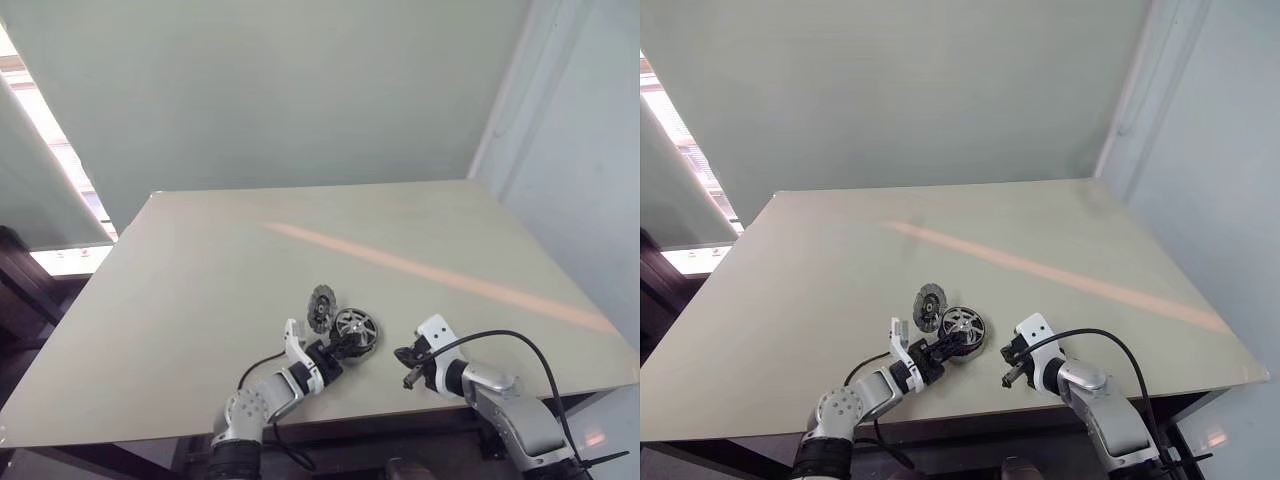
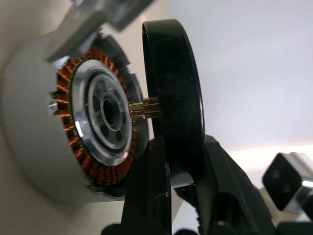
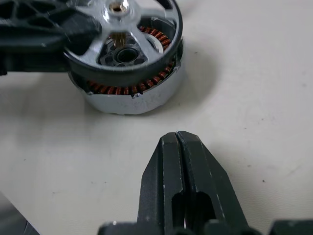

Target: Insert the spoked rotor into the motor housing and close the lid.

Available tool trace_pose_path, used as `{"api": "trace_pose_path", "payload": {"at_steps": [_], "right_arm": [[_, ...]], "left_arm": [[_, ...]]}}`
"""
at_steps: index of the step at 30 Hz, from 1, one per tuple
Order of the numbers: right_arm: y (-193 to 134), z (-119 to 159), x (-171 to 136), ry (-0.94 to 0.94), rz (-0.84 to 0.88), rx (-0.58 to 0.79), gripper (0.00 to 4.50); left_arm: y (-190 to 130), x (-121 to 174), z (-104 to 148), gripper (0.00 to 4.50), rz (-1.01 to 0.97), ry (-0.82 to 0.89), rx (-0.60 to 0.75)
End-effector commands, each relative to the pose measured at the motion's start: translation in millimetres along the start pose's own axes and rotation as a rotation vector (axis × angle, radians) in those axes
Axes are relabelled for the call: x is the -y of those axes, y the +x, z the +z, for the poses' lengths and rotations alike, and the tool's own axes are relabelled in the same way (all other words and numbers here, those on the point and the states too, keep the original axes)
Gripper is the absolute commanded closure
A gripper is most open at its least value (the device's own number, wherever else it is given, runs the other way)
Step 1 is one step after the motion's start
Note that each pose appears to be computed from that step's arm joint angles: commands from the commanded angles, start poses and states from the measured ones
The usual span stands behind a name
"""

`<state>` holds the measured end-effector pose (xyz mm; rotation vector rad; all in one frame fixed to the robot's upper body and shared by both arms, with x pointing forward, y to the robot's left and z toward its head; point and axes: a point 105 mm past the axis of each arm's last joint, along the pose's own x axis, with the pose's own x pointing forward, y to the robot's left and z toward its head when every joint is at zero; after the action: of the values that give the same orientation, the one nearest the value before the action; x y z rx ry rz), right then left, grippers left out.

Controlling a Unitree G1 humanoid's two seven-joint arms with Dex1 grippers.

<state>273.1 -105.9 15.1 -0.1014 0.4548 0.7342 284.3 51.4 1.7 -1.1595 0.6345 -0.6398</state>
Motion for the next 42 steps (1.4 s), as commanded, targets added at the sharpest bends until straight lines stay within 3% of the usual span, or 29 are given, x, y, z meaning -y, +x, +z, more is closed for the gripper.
{"api": "trace_pose_path", "payload": {"at_steps": [1, 26, 38, 42], "right_arm": [[-3, 16, -3, -0.031, 0.003, 0.051, 4.50], [0, 17, -2, -0.041, -0.007, 0.058, 4.50], [3, 16, -1, -0.052, -0.014, 0.058, 4.50], [3, 16, 0, -0.055, -0.015, 0.057, 4.50]], "left_arm": [[6, 9, 7, 4.20, -0.025, 0.032, 0.010], [12, 7, 2, 4.20, 0.007, 0.026, -0.073], [-7, 22, 9, 0.17, -0.003, 0.051, -0.084], [-17, 33, 13, 0.01, -0.010, 0.077, -0.095]]}}
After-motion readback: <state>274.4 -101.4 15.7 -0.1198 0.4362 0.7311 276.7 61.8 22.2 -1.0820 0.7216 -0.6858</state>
